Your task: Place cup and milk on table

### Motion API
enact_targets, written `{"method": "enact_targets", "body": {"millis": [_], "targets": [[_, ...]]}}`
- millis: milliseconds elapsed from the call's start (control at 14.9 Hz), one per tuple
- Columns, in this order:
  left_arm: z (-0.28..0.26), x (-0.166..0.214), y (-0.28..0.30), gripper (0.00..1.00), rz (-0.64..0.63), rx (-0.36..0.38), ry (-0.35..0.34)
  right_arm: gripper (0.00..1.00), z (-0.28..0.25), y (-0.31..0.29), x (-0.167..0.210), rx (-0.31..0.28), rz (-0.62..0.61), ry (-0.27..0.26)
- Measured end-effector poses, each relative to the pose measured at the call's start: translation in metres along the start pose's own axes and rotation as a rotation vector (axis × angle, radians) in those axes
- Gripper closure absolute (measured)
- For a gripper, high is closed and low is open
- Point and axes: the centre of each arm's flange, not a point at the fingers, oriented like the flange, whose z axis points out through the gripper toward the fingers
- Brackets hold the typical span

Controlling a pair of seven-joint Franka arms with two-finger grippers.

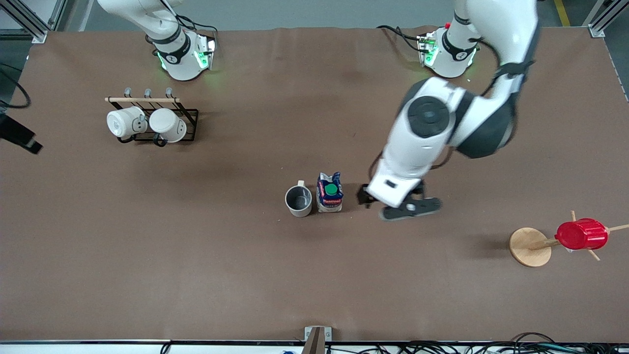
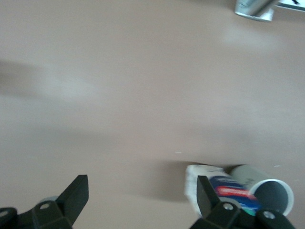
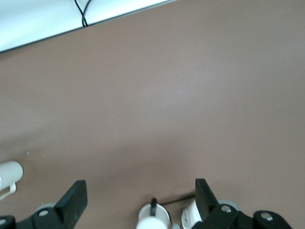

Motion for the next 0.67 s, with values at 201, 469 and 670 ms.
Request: {"method": "enact_targets", "body": {"millis": [201,469,670], "targets": [[-0.055,0.026,-0.08,0.0,0.043,0.039,-0.003,0.0,-0.005,0.023,-0.005,-0.039,-0.029,-0.003],[-0.113,0.034,-0.17,0.0,0.132,0.041,-0.042,0.0,0.014,0.019,-0.001,-0.059,-0.074,-0.001],[-0.138,0.023,-0.203,0.0,0.182,0.011,-0.1,0.0,0.027,0.02,0.003,-0.06,-0.152,0.006]]}}
